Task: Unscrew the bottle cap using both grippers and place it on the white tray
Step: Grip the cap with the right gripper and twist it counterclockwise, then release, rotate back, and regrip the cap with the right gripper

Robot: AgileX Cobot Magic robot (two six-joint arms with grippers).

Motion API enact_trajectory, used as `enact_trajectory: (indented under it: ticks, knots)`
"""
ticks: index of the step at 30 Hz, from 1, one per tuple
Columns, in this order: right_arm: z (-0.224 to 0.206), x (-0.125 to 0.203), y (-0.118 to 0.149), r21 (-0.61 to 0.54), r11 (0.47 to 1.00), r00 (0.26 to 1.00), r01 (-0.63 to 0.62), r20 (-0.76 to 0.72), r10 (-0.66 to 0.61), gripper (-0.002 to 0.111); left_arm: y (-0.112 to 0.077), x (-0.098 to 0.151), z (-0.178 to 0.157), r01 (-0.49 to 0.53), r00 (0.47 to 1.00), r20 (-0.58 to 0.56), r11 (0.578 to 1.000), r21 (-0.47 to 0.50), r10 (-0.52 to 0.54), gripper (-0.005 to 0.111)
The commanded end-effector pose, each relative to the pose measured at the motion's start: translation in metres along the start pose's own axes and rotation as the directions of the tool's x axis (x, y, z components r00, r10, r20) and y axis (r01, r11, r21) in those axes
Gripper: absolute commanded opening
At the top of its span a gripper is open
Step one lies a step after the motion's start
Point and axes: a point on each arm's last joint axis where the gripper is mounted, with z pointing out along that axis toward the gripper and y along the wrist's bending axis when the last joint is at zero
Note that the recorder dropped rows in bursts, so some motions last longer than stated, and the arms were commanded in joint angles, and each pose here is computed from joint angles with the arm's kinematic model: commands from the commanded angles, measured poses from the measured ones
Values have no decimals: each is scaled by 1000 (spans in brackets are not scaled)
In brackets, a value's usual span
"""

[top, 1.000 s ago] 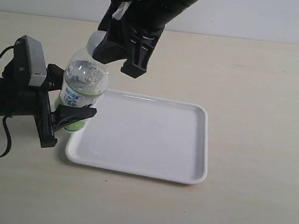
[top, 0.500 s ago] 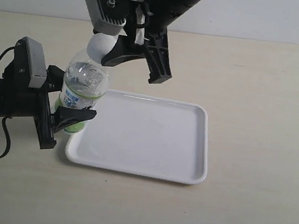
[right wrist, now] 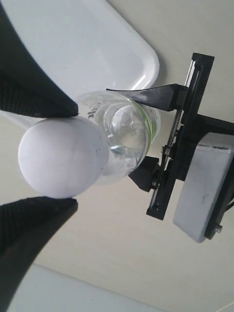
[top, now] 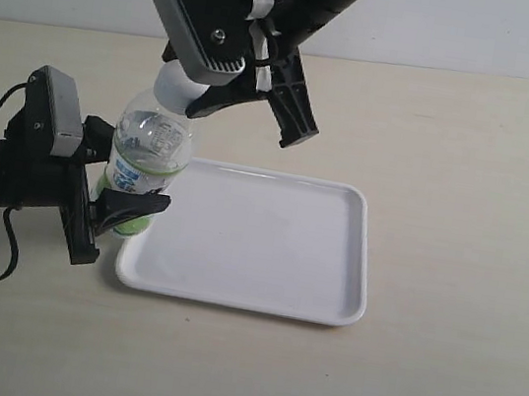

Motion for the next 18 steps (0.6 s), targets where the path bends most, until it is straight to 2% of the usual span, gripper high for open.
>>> enact_trajectory:
  ticks: [1,4,5,8,9,10,13,14,15,16,18]
  knots:
    - [-3,2,-5,48,999,999,-25,-18,26,56,-4,-8,-1,-25,997,75,999,31,23,0]
    - [-4,2,-6,58,989,990,-137,-13,138,69,-4,-8,-1,-23,997,75,999,28,21,0]
    - [-5,2,-6,61,970,971,-237,-7,238,72,-3,-8,-1,-20,997,75,1000,22,18,0]
    - [-5,1,-6,62,892,894,-447,7,448,72,-2,-8,-1,-15,997,75,1000,13,14,0]
    - [-5,1,-6,61,854,856,-517,12,517,72,-2,-8,-1,-13,997,75,1000,9,12,0]
    - [-5,1,-6,58,770,772,-636,21,636,72,-2,-8,-1,-12,997,75,1000,8,11,0]
    - [-5,1,-6,52,639,641,-767,30,767,72,-1,-8,-1,-11,997,75,1000,6,10,0]
    - [-5,1,-6,47,554,556,-831,34,831,72,-1,-8,-1,-9,997,75,1000,6,9,0]
    - [-5,1,-6,45,507,508,-861,37,860,72,-1,-8,-1,-7,998,70,1000,6,7,0]
    - [-5,1,-6,41,424,426,-905,41,904,72,-1,-6,-1,1,999,51,1000,0,-1,0]
    - [-5,1,-6,38,371,372,-928,42,927,72,1,-4,-1,17,1000,22,1000,-19,-16,0]
